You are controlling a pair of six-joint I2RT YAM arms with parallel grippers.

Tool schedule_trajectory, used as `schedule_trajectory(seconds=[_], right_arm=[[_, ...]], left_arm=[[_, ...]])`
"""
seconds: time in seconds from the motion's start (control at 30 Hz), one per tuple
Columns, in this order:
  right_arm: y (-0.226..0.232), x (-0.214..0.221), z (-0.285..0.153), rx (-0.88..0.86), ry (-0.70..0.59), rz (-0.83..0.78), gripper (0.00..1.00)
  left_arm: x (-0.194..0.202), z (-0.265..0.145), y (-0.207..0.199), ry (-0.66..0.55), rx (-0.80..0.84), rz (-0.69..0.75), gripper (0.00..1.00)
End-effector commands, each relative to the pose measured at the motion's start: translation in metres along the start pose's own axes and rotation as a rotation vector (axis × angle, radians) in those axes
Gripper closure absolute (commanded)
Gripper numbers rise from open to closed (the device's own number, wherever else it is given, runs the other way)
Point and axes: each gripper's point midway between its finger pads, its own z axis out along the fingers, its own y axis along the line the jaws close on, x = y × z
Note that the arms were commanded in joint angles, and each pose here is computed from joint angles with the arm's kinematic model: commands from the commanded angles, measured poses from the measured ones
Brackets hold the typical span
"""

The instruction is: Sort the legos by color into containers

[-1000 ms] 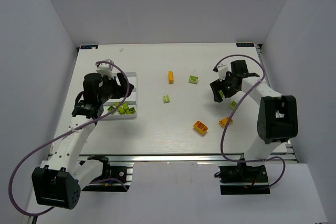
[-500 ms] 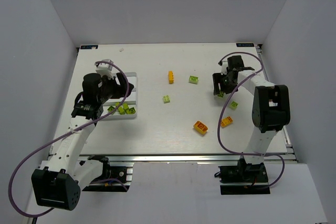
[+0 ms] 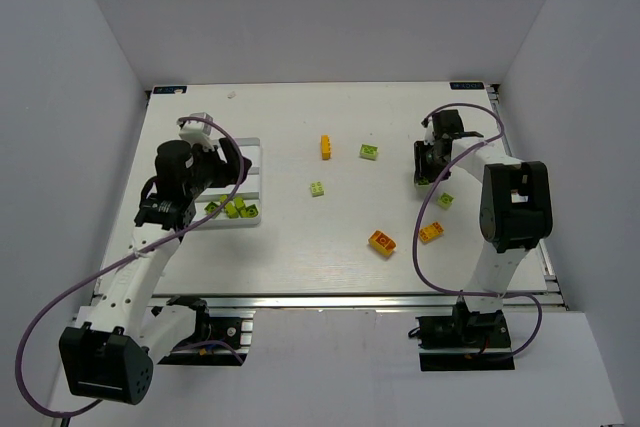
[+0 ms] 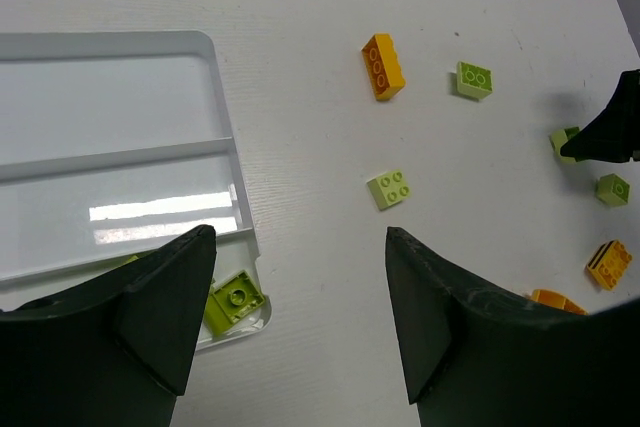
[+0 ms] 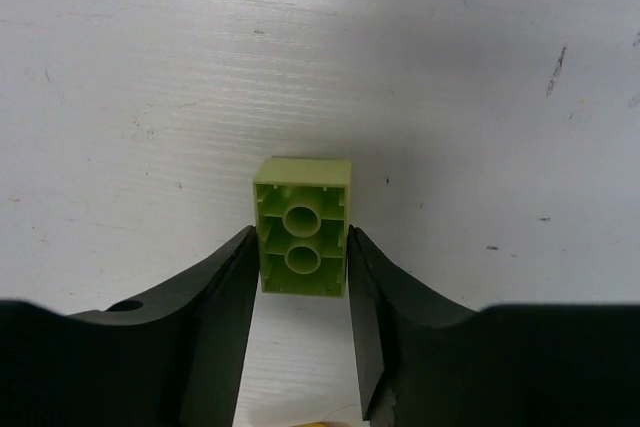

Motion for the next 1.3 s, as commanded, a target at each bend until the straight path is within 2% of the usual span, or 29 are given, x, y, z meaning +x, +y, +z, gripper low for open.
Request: schedule_trajectory(seconds=[0.0,0.1,0.13,0.27,0.33,0.53,0.57,0.63,0.67,0.7,0.77,0.8,0.87,0.93,1.03,1.07,1.23,1.27], right_arm=[[0.001,-0.008,0.006,0.011,-0.026,-0.011,0.58],[0.005,-0.012,0.006,0.005,-0.032,-0.062,0.73],[0.008,-0.014,0.005,0.001,-0.037,-0.106,0.83],[0.045,-0.031,-0.009,-0.094,-0.097,-0.316,0.97],[0.086,-0.035,-0.021,-0.200,-0.140,-0.488,1.00],[0.222,-0.036,-0.058,-0.514,-0.232,-0.888,1.00],[0.239,-0.048,-0.060,-0.544,-0.257,-0.923,1.00],[0.275,-0.042,-0.065,-0.622,-0.244,-0.978,1.00],[0.285,-0.036,-0.050,-0.646,-0.204,-0.990,1.00],[0.305,-0.056,-0.064,-0.668,-0.263,-1.007,1.00],[0.335,-0.044,-0.049,-0.702,-0.210,-1.014,1.00],[0.353,-0.065,-0.063,-0.703,-0.284,-1.027,1.00],[0.383,-0.060,-0.053,-0.727,-0.289,-1.026,1.00],[0.409,-0.067,-0.055,-0.747,-0.364,-1.037,1.00],[0.432,-0.058,-0.053,-0.757,-0.406,-1.042,0.99],[0.447,-0.059,-0.058,-0.772,-0.454,-1.050,0.97],[0.471,-0.052,-0.057,-0.814,-0.476,-1.014,0.90],[0.476,-0.054,-0.060,-0.821,-0.490,-1.012,0.86]], left_arm=[[-0.007,-0.006,0.002,-0.036,-0.017,0.017,0.21],[-0.009,-0.008,0.002,-0.048,-0.019,0.019,0.22],[-0.008,-0.008,0.002,-0.046,-0.019,0.019,0.22],[-0.013,-0.012,0.001,-0.074,-0.017,0.024,0.22],[-0.017,-0.015,0.001,-0.094,-0.023,0.027,0.22],[-0.032,-0.032,0.000,-0.194,-0.033,0.054,0.21],[-0.036,-0.036,0.000,-0.222,-0.037,0.060,0.22],[-0.043,-0.044,0.002,-0.272,-0.056,0.068,0.22],[-0.049,-0.053,0.000,-0.320,-0.053,0.076,0.21],[-0.051,-0.057,0.001,-0.341,-0.058,0.079,0.21],[-0.057,-0.069,0.001,-0.403,-0.067,0.090,0.22],[-0.059,-0.073,0.004,-0.421,-0.079,0.092,0.21],[-0.063,-0.079,0.003,-0.453,-0.077,0.101,0.22],[-0.065,-0.082,0.004,-0.468,-0.082,0.104,0.21],[-0.065,-0.082,0.003,-0.472,-0.074,0.111,0.22],[-0.064,-0.081,0.002,-0.467,-0.069,0.112,0.22],[-0.063,-0.079,0.001,-0.455,-0.058,0.121,0.21],[-0.063,-0.078,0.001,-0.455,-0.058,0.121,0.21]])
